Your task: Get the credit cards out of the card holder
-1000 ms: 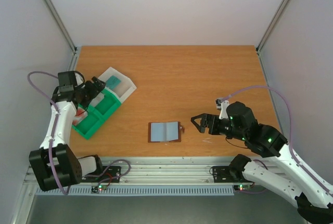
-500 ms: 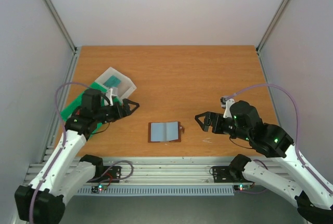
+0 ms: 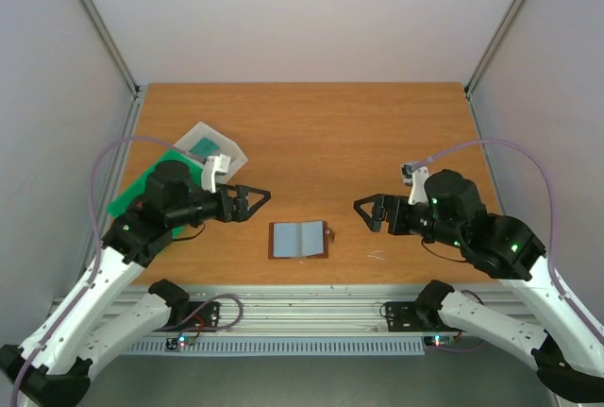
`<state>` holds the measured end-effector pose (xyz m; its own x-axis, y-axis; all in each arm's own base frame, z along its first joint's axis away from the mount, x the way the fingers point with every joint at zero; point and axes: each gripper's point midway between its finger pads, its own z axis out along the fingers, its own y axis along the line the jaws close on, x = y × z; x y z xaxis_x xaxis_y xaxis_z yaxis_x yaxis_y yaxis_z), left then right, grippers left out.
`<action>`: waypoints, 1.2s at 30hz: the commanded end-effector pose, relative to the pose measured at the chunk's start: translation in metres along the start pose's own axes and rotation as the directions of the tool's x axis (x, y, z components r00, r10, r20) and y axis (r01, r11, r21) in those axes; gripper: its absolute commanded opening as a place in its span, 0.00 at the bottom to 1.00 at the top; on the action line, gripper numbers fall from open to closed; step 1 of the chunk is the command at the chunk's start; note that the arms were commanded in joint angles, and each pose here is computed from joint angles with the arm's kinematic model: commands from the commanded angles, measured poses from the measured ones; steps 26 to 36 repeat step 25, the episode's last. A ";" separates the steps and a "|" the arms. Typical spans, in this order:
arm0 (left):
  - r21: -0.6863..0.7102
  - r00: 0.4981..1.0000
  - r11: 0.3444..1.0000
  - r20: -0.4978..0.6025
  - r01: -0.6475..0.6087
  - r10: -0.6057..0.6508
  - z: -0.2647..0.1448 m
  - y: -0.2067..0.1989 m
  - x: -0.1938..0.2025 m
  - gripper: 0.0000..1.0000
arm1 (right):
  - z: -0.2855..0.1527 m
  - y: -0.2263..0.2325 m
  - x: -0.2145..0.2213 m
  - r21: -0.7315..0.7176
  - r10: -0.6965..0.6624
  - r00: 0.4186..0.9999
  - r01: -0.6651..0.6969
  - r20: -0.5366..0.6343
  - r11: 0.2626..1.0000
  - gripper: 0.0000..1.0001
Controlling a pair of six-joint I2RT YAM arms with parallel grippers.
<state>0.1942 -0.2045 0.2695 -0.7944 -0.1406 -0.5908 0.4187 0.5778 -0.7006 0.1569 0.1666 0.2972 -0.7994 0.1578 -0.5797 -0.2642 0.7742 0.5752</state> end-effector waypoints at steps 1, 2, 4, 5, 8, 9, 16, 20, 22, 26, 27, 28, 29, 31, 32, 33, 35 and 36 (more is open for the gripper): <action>0.073 0.985 0.987 0.109 -0.145 0.136 -0.032 -0.040 -0.022 0.99 | -0.017 0.012 -0.014 -0.019 -0.054 0.998 0.055 0.038 0.998 0.99; 0.075 0.979 0.983 0.133 -0.168 0.157 -0.039 -0.046 -0.025 0.99 | -0.020 0.016 -0.017 -0.029 -0.059 0.997 0.060 0.044 0.998 0.98; 0.080 0.966 0.975 0.176 -0.205 0.189 -0.052 -0.057 -0.032 0.99 | -0.026 0.023 -0.022 -0.050 -0.066 0.996 0.069 0.059 0.996 0.98; 0.081 0.960 0.971 0.191 -0.225 0.206 -0.056 -0.061 -0.034 0.99 | -0.030 0.027 -0.024 -0.062 -0.070 0.995 0.074 0.067 0.995 0.98; 0.090 0.945 0.962 0.229 -0.258 0.232 -0.068 -0.071 -0.038 0.99 | -0.035 0.032 -0.029 -0.084 -0.071 0.993 0.078 0.090 0.993 0.99; 0.091 0.945 0.962 0.232 -0.258 0.231 -0.069 -0.072 -0.039 0.99 | -0.036 0.032 -0.029 -0.090 -0.070 0.993 0.079 0.095 0.993 0.98; 0.077 0.958 0.973 0.205 -0.219 0.200 -0.061 -0.058 -0.029 0.99 | -0.033 0.032 -0.027 -0.100 -0.069 0.993 0.079 0.098 0.992 0.99; 0.060 0.963 0.978 0.195 -0.200 0.185 -0.057 -0.049 -0.024 0.99 | -0.030 0.030 -0.023 -0.098 -0.066 0.994 0.074 0.085 0.992 0.98; 0.054 0.964 0.979 0.193 -0.196 0.183 -0.056 -0.046 -0.023 0.99 | -0.028 0.028 -0.022 -0.095 -0.061 0.995 0.069 0.081 0.993 0.98; 0.048 0.966 0.981 0.189 -0.190 0.178 -0.054 -0.044 -0.022 0.99 | -0.026 0.030 -0.021 -0.103 -0.058 0.995 0.065 0.075 0.992 0.98; 0.048 0.966 0.981 0.189 -0.190 0.178 -0.054 -0.044 -0.022 0.99 | -0.026 0.030 -0.021 -0.103 -0.058 0.995 0.065 0.075 0.992 0.98; 0.048 0.966 0.981 0.189 -0.190 0.178 -0.054 -0.044 -0.022 0.99 | -0.026 0.030 -0.021 -0.103 -0.058 0.995 0.065 0.075 0.992 0.98; 0.048 0.966 0.981 0.189 -0.190 0.178 -0.054 -0.044 -0.022 0.99 | -0.026 0.030 -0.021 -0.103 -0.058 0.995 0.065 0.075 0.992 0.98; 0.048 0.966 0.981 0.189 -0.190 0.178 -0.054 -0.044 -0.022 0.99 | -0.026 0.030 -0.021 -0.103 -0.058 0.995 0.065 0.075 0.992 0.98; 0.048 0.966 0.981 0.189 -0.190 0.178 -0.054 -0.044 -0.022 0.99 | -0.026 0.030 -0.021 -0.103 -0.058 0.995 0.065 0.075 0.992 0.98; 0.048 0.966 0.981 0.189 -0.190 0.178 -0.054 -0.044 -0.022 0.99 | -0.026 0.030 -0.021 -0.103 -0.058 0.995 0.065 0.075 0.992 0.98; 0.048 0.966 0.981 0.189 -0.190 0.178 -0.054 -0.044 -0.022 0.99 | -0.026 0.030 -0.021 -0.103 -0.058 0.995 0.065 0.075 0.992 0.98; 0.048 0.966 0.981 0.189 -0.190 0.178 -0.054 -0.044 -0.022 0.99 | -0.026 0.030 -0.021 -0.103 -0.058 0.995 0.065 0.075 0.992 0.98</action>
